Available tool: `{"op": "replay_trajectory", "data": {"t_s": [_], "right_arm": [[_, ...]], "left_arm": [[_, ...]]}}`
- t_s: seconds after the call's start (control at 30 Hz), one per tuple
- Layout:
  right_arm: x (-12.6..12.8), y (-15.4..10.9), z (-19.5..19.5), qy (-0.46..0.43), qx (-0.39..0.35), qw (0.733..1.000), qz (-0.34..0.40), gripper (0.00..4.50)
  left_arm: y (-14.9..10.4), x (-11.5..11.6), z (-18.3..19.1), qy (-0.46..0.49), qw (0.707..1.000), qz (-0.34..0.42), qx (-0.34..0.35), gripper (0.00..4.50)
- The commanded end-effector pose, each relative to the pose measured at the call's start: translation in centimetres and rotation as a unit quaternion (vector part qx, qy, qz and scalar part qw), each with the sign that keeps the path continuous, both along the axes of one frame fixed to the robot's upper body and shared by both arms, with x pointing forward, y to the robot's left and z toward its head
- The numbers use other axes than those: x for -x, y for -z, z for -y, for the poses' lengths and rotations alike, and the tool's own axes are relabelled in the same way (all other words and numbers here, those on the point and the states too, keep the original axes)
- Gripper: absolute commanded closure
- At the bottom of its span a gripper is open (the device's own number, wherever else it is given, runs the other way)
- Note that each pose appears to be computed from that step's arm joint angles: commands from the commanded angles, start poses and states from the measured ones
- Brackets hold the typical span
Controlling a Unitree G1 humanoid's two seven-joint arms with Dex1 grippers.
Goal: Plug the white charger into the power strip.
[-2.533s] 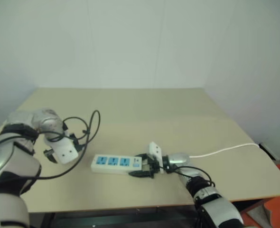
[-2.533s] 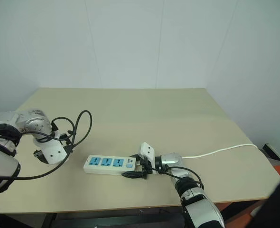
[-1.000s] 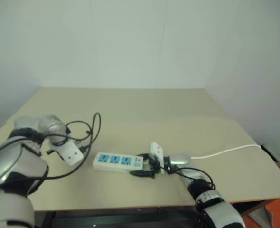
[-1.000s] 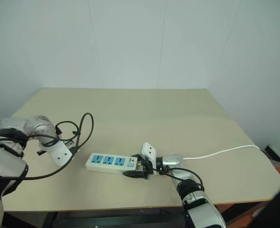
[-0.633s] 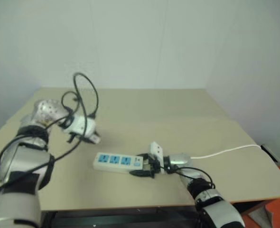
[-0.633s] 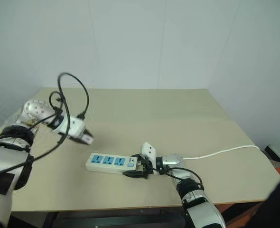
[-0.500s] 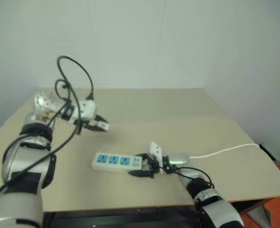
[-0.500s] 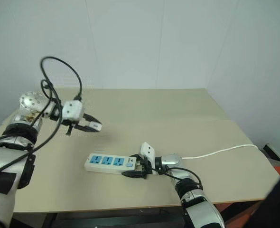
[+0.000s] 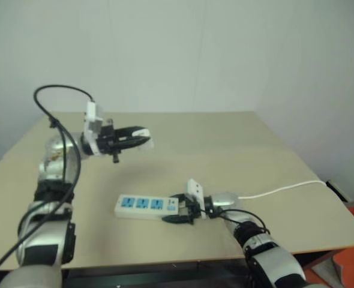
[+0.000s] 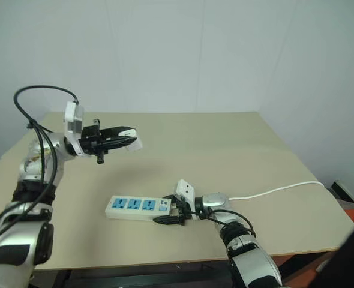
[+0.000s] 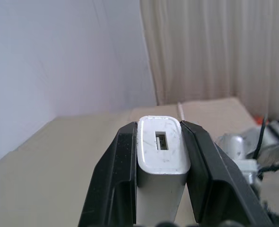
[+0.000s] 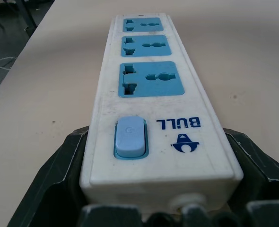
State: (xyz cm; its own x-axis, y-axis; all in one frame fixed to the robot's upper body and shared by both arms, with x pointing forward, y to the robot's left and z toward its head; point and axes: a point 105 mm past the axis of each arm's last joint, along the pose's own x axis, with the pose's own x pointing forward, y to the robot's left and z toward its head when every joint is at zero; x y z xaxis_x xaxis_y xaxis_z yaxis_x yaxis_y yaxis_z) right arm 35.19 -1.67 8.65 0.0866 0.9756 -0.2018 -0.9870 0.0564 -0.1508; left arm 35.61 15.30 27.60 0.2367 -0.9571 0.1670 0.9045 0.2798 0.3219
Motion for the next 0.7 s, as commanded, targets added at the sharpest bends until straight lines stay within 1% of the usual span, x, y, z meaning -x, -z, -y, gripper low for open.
{"op": "replay_trajectory", "data": {"t_s": [0.03,0.1,0.23,0.4,0.5,0.7], "right_arm": [[0.4,0.3,-0.4,-0.018,0.005,1.0,0.004,1.09],[0.4,0.5,-0.4,-0.017,0.009,1.0,0.004,1.09],[0.6,1.0,-0.5,-0.022,0.023,0.999,0.006,1.09],[1.0,1.7,-0.4,-0.036,0.038,0.999,0.001,1.09],[1.3,2.0,-0.4,-0.044,0.041,0.998,-0.003,1.09],[1.7,2.4,-0.3,-0.053,0.044,0.998,-0.009,1.09]], "left_arm": [[-1.0,1.6,0.6,0.01,0.999,0.015,0.026,3.46],[-0.3,2.2,1.1,0.015,0.999,0.0,0.035,3.46],[1.6,3.7,1.8,0.037,0.998,-0.032,0.027,3.46],[4.4,5.1,2.4,0.06,0.994,-0.093,0.026,3.46],[5.6,5.6,2.7,0.064,0.991,-0.116,0.028,3.46],[6.9,5.5,3.0,0.063,0.989,-0.13,0.021,3.46]]}}
